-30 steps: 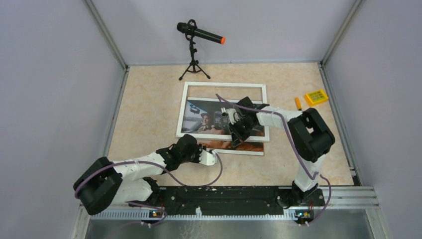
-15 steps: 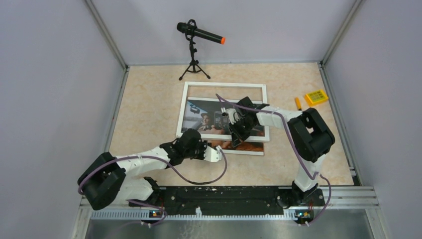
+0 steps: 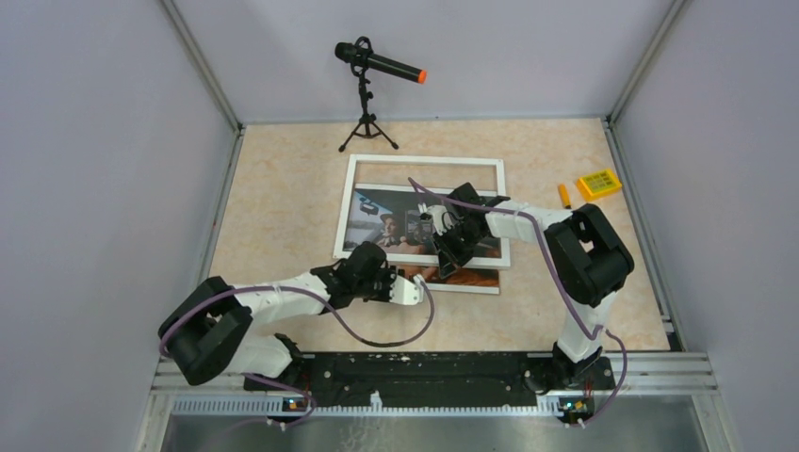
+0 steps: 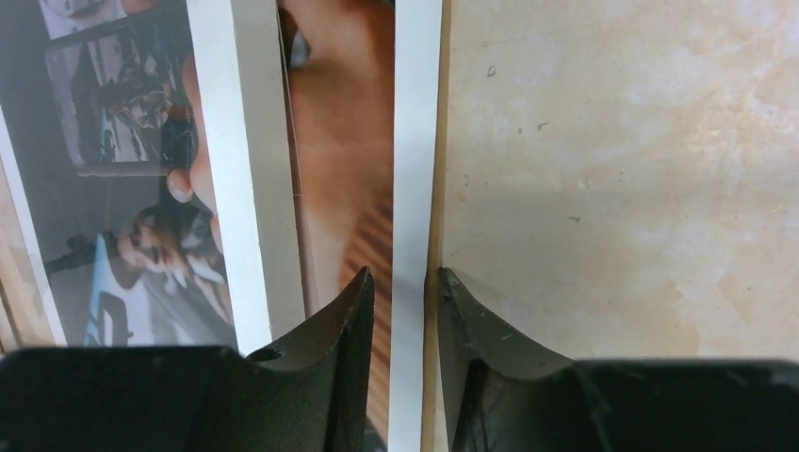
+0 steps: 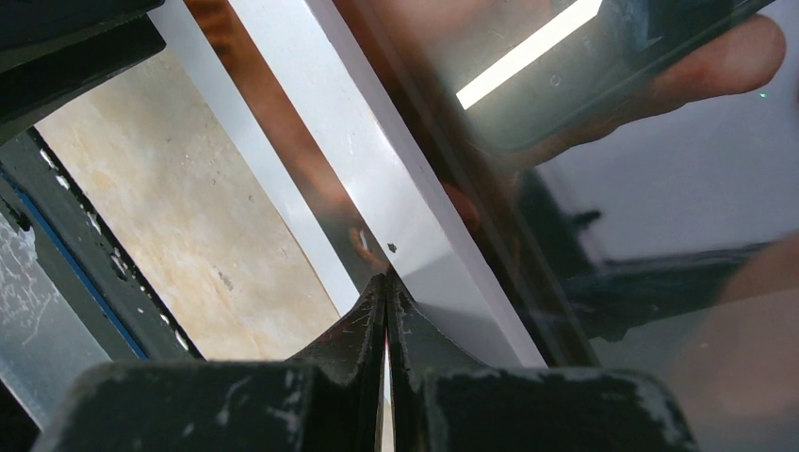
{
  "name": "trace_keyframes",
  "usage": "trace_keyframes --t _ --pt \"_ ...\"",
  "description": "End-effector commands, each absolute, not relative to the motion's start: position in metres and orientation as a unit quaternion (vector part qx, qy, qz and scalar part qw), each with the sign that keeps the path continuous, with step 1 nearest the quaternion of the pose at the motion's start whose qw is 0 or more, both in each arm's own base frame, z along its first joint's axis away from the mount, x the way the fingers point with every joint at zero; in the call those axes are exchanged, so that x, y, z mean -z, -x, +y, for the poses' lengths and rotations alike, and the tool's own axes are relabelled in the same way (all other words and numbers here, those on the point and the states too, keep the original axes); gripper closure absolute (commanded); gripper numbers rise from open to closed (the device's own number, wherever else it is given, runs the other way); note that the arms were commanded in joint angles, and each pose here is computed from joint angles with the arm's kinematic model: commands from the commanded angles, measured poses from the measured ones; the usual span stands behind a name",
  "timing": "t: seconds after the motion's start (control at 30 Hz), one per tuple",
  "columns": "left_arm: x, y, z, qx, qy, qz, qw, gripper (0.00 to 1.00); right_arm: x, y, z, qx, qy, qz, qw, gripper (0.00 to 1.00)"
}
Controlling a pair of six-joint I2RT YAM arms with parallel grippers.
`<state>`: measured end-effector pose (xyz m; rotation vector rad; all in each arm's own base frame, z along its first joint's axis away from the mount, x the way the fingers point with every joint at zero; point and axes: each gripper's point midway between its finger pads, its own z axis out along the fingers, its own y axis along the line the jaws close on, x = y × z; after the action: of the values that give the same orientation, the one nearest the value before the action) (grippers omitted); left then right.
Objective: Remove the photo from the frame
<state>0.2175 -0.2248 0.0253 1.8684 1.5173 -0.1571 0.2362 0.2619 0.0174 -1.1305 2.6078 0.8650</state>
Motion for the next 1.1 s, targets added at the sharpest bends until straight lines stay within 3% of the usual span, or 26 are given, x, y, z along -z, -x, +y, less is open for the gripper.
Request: trace_keyframes --t 0.0,0.47,0.87,1.07 --pt "-0.033 -0.227 -0.233 0.063 -0.708 0.601 0.366 0.65 0.024 -0.235 0.232 -0.211 0.402 0.889 0.058 1.00" --pt "-0.044 -0.229 -0.240 0.085 -0.706 0.608 0.354 0.72 0.025 -0.230 0.228 -0.211 0.411 0.885 0.056 1.00" --pt "-0.044 -0.254 -0.226 0.001 -0.707 0.585 0.397 0.73 0.025 -0.229 0.228 -0.214 0.412 0.884 0.054 1.00" --pt "-0.048 -0.251 -0.234 0.014 -0.712 0.571 0.407 0.81 0.026 -0.228 0.229 -0.217 0.415 0.882 0.053 1.00"
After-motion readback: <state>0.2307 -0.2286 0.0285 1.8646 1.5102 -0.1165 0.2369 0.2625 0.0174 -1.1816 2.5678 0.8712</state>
